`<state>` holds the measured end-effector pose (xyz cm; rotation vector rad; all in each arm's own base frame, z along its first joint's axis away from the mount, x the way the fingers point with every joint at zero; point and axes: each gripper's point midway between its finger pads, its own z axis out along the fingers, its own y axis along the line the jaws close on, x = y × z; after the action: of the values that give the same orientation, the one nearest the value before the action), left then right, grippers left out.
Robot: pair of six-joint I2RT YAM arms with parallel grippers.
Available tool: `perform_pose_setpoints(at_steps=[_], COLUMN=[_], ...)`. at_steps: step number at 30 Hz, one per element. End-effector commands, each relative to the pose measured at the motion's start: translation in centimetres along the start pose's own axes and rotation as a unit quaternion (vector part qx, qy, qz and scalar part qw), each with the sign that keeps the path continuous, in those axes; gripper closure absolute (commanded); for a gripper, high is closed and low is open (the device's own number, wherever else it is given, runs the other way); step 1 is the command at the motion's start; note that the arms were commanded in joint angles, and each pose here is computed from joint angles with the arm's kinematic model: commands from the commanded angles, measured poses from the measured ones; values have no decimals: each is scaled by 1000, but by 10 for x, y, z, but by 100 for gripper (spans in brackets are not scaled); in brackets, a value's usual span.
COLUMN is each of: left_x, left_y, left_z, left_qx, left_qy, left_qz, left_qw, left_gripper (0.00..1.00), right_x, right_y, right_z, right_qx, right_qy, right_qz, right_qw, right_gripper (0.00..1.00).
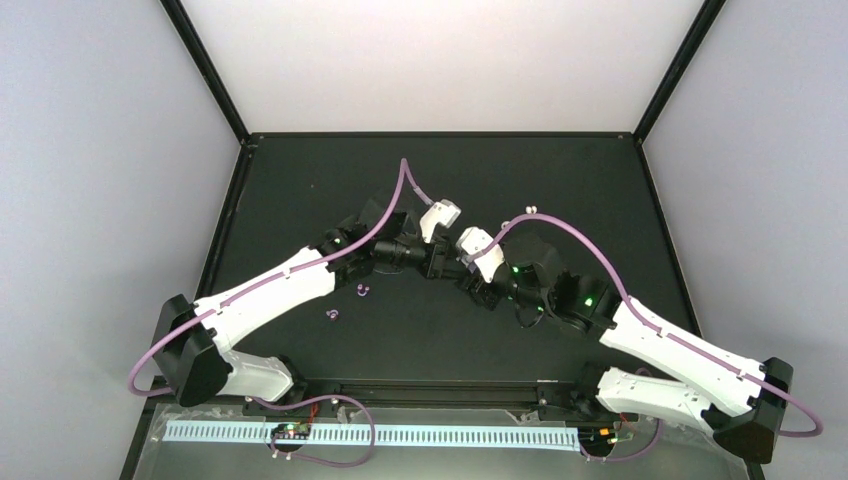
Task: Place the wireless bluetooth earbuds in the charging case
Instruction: Pick up the charging case at the center of the board.
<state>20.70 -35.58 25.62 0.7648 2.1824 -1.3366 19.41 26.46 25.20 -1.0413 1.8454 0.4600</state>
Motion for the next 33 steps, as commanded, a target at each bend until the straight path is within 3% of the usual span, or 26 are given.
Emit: perform_pose_setpoints(at_steps=[1, 4, 9, 16, 24, 29, 33], left_x=[-16, -20, -29, -39, -30, -25, -18], left_y=[-25, -23, -21, -22, -64, -82, -86], left_z=[-12, -15, -30, -70, -112, -123, -129], left_qx=[25, 15, -5, 9, 84, 111, 115], left_qy=[-23, -35, -64, -138, -216, -222, -229], left_qz=[19, 20, 21, 30, 136, 184, 212], left_qw=[999, 999, 998, 990, 963, 951, 943], left_gripper=[92, 95, 98, 99, 99, 98, 99], right_x=[-26, -28, -34, -32, -40, -60, -80], right_y=[-3, -4, -10, -4, 7, 19, 26], right_z=[-8, -12, -26, -56, -67, -66, -81], right_qx=[6, 7, 19, -2, -31, -36, -61], right_qy=[-37, -42, -58, -81, -124, -131, -174], right_qz=[10, 22, 47, 53, 28, -8, -10], right_qw=[999, 999, 997, 995, 991, 991, 983], right_gripper=[30, 17, 10, 9, 12, 11, 10])
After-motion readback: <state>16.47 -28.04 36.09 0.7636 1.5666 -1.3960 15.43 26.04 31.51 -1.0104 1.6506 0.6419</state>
